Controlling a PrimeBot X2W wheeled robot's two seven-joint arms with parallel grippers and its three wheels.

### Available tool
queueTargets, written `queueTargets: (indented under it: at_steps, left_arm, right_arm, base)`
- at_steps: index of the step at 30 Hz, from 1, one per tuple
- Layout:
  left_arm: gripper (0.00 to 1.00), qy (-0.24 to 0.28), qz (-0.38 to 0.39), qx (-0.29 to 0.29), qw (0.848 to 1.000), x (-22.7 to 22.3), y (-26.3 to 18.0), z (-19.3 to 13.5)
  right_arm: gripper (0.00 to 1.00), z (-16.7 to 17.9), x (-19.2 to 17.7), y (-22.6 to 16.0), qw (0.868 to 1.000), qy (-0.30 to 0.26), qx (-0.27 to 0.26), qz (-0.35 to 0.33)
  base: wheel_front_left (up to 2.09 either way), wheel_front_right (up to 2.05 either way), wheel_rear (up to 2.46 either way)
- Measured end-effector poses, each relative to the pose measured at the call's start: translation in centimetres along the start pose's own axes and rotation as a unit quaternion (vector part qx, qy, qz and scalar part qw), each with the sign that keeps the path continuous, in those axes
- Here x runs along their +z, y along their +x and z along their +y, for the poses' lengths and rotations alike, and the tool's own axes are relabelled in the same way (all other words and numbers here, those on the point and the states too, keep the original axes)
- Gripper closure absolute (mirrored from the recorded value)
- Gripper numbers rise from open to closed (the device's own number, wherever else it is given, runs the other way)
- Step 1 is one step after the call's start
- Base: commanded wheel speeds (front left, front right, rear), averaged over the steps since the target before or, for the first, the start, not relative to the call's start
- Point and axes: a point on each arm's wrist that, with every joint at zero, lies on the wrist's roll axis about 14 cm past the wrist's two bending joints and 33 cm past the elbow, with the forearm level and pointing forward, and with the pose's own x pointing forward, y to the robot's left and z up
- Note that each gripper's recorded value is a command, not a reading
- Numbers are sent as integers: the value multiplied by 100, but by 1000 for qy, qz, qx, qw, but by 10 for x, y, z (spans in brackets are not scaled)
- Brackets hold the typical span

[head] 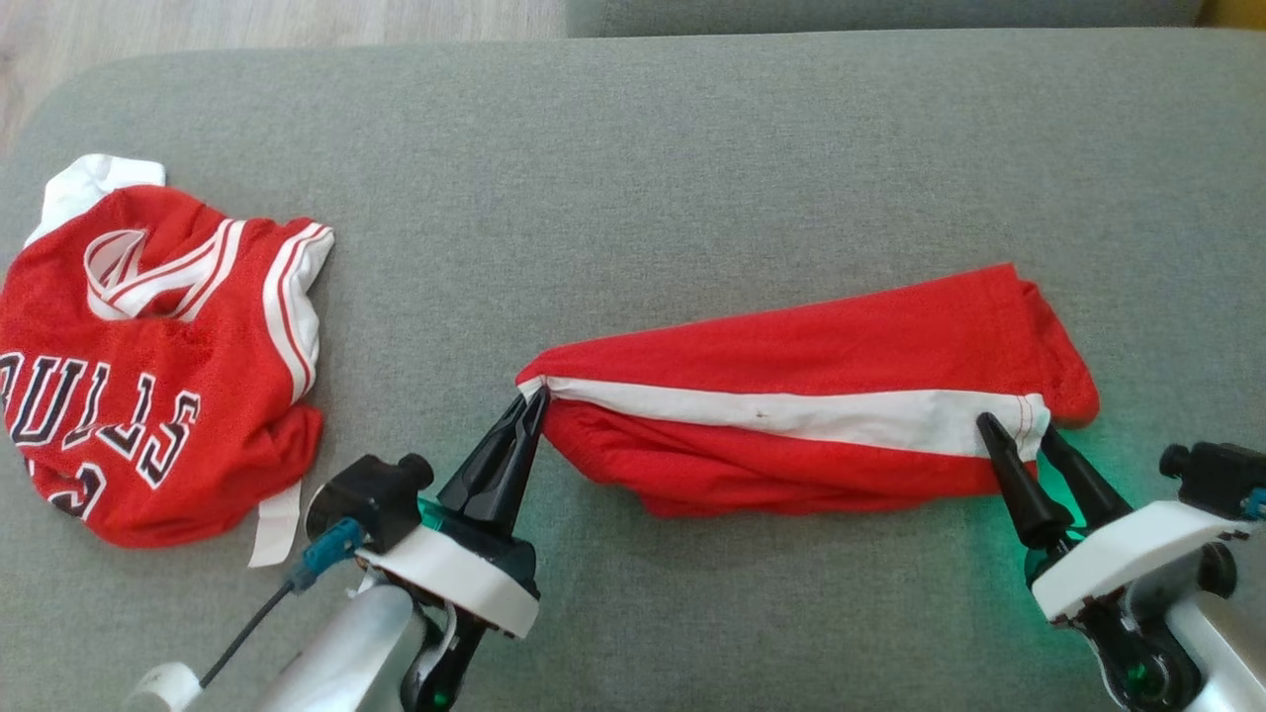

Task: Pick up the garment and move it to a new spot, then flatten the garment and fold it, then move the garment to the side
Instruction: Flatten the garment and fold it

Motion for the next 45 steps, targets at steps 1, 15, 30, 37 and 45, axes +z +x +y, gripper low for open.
queueTargets:
  at_steps: [1, 15, 30, 37, 45]
  left_arm:
    - [100, 0, 0, 1, 1000, 0, 0, 1]
    - [100, 2, -10, 3, 1000, 7, 0, 2]
    - [100, -1, -8, 10, 1000, 5, -1, 5]
    - [100, 2, -11, 8, 1000, 8, 0, 4]
    - [100, 17, -38, -8, 999, 28, 1, -6]
  right_arm:
    - [0, 1, 0, 1, 1000, 1, 2, 1]
    - [0, 0, 18, -7, 999, -15, 10, -38]
    - [20, 11, 4, -4, 1000, -6, 27, -6]
    - [100, 17, 4, -5, 999, -7, 36, -6]
    - [100, 26, 34, -16, 996, -20, 49, -66]
  base:
    - [0, 0, 0]
    - [0, 0, 0]
    - [0, 0, 0]
    - [0, 0, 0]
    - [0, 0, 0]
